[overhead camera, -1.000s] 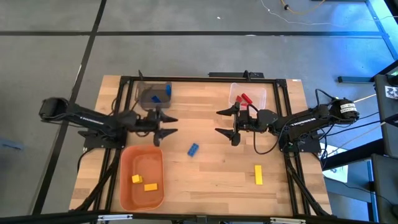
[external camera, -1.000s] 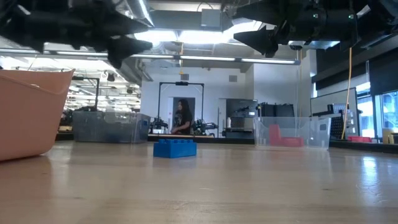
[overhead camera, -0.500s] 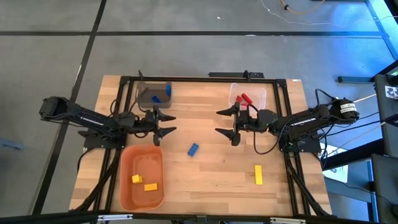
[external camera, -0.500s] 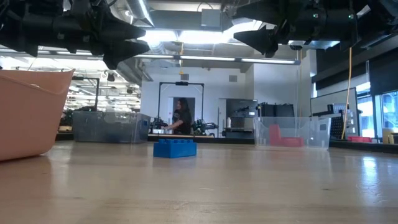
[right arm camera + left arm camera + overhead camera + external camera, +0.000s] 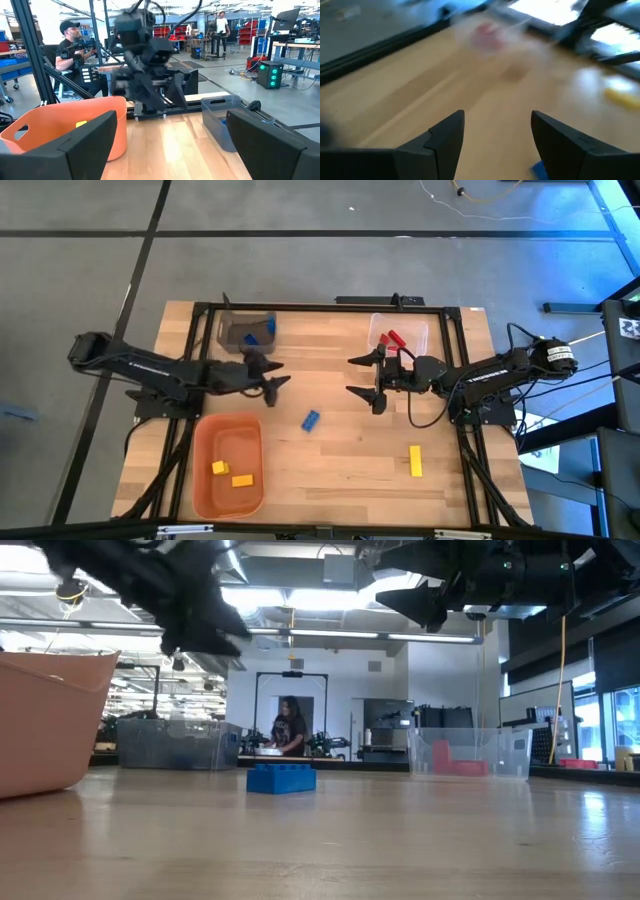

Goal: Sort & place blocks by color
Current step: Put the blue gamepiece into the black bin

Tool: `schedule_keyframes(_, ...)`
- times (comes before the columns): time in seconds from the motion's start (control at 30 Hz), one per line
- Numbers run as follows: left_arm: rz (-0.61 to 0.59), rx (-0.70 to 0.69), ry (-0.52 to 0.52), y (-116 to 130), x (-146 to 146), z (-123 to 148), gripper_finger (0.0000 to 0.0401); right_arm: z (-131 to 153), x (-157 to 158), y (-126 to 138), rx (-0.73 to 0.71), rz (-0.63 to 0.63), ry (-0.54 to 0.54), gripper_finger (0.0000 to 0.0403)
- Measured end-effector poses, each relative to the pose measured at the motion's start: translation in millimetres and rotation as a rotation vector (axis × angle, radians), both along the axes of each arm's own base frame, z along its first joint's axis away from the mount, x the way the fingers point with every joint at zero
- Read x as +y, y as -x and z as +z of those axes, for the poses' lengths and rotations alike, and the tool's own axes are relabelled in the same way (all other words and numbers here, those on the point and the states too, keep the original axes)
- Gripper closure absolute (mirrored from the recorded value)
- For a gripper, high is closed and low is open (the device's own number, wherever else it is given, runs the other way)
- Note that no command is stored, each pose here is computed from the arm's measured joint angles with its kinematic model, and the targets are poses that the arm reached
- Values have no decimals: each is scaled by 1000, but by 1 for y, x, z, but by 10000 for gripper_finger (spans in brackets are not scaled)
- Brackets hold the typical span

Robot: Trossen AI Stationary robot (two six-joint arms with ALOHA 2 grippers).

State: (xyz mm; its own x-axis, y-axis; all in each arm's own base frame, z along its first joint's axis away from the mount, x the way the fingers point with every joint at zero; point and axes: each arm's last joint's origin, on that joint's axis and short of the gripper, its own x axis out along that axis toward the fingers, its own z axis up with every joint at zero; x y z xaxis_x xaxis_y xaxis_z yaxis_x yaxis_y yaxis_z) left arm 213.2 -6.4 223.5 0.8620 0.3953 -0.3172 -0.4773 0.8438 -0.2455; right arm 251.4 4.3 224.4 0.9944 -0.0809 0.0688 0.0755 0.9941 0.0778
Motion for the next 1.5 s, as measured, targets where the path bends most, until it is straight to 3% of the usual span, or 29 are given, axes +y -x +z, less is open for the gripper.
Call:
schedule_keyframes(0.17, 138, 157, 44, -34, -18, 12, 181, 0, 0, 0, -1, 0, 1, 27)
schedule_keyframes(0.4, 83, 400, 38, -101, -54, 9, 181, 0, 0, 0, -1, -1, -3, 27)
schedule_keyframes(0.63, 71, 581, 90, -139, -73, -24, 181, 0, 0, 0, -2, 0, -5, 27)
schedule_keyframes(0.87, 50, 664, 173, -150, -78, -55, 181, 0, 0, 0, -1, -1, -5, 27)
schedule_keyframes(1.23, 73, 593, 219, -155, -77, -54, 181, 0, 0, 0, -1, -1, -7, 27)
schedule_keyframes(1.5, 102, 609, 266, -161, -79, -76, 181, 0, 0, 0, -1, -1, -8, 27)
